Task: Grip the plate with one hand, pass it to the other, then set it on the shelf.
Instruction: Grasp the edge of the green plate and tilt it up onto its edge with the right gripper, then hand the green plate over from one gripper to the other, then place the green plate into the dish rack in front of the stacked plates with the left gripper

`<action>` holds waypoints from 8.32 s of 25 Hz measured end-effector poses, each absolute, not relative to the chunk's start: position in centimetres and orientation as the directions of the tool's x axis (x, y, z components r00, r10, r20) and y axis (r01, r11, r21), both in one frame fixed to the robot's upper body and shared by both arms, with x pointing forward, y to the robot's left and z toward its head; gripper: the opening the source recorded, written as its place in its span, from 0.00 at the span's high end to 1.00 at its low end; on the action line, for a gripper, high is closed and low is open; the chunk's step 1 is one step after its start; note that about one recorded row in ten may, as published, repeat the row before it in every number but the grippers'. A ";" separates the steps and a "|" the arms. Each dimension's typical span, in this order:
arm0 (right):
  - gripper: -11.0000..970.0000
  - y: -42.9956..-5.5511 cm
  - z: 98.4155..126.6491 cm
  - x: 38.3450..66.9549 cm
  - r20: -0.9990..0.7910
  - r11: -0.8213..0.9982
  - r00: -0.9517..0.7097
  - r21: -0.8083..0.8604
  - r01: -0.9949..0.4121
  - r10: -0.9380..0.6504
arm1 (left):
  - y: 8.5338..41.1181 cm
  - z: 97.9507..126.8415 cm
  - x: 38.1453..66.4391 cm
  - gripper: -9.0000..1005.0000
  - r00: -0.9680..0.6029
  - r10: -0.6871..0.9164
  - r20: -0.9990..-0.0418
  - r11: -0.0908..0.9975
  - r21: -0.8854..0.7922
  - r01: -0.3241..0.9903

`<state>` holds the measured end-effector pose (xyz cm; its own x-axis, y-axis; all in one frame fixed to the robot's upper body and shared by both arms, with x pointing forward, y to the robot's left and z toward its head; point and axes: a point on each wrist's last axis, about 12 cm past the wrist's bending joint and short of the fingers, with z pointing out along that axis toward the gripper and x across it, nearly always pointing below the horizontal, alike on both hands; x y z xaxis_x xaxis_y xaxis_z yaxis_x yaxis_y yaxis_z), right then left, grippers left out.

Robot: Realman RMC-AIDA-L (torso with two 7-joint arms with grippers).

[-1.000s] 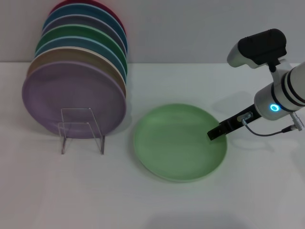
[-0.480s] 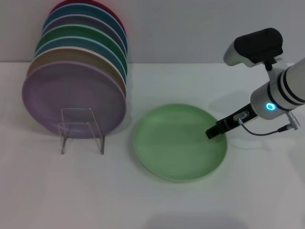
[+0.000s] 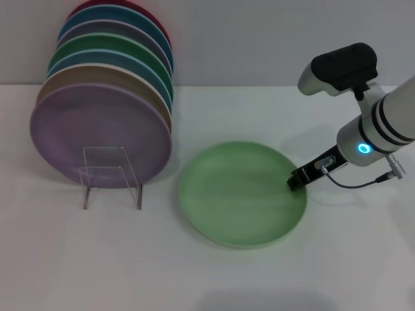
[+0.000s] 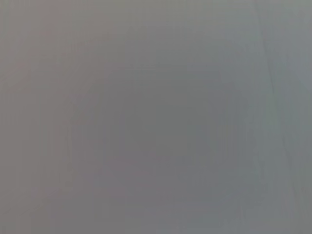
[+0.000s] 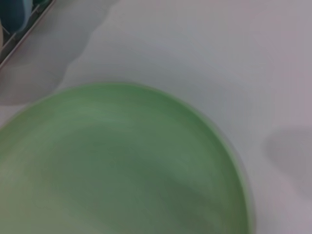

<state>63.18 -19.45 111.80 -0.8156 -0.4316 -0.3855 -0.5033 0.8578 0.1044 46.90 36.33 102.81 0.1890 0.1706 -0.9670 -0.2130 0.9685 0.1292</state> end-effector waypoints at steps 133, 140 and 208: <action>0.91 -24.5 111.3 55.6 -0.986 0.674 0.100 -0.164 -0.720 -0.134 | 18.5 118.2 53.8 0.60 -0.204 0.267 -0.942 0.736 0.063 0.674; 0.91 -24.5 111.2 55.1 -0.992 0.666 0.089 -0.123 -0.736 -0.086 | 17.9 118.6 53.8 0.82 -0.175 0.241 -0.955 0.706 0.049 0.707; 0.21 -33.2 110.7 49.6 -0.868 0.750 0.172 0.284 -0.597 0.465 | 33.5 111.1 48.3 0.90 0.759 0.125 -0.640 0.788 0.528 0.316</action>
